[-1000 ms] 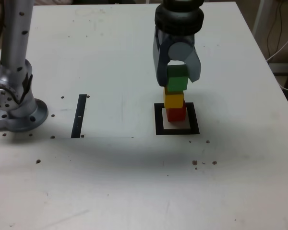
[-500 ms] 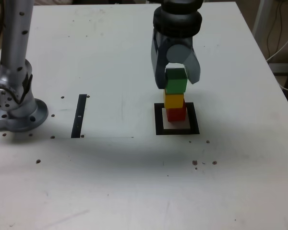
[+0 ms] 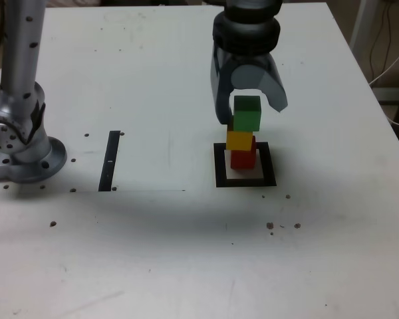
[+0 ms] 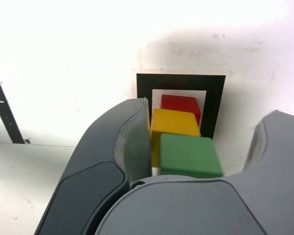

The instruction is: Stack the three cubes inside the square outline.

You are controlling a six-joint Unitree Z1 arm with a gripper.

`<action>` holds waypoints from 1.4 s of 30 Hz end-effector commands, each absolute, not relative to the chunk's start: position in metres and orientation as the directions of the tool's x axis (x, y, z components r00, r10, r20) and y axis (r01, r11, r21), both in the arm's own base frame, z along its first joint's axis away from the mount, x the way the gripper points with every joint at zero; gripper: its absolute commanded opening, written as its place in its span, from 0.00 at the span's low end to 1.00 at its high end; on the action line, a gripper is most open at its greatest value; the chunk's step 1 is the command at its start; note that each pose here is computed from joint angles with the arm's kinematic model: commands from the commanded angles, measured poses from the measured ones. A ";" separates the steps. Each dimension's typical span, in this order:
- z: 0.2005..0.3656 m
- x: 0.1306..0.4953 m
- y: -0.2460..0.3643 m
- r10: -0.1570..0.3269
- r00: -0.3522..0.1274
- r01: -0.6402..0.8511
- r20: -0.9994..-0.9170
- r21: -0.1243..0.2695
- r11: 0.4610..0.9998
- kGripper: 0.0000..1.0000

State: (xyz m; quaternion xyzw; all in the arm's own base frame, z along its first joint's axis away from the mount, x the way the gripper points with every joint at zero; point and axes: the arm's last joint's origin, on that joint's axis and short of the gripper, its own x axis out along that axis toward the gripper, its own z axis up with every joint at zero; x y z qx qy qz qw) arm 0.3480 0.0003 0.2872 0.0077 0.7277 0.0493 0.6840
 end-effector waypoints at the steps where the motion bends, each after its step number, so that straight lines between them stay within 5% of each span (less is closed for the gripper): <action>1: 0.296 0.342 0.000 0.081 -0.050 -0.059 -0.995 0.084 0.995 0.99; 15: 0.354 0.303 -0.005 0.083 -0.013 -0.016 -0.996 0.083 0.996 0.99; 22: 0.366 0.269 -0.005 0.071 -0.015 0.043 -0.997 0.070 0.997 0.99; 28: 0.353 0.238 -0.005 0.044 -0.062 0.082 -0.997 0.039 0.996 0.99; 42: 0.291 0.168 -0.002 0.061 -0.171 0.096 -0.983 0.045 0.994 0.99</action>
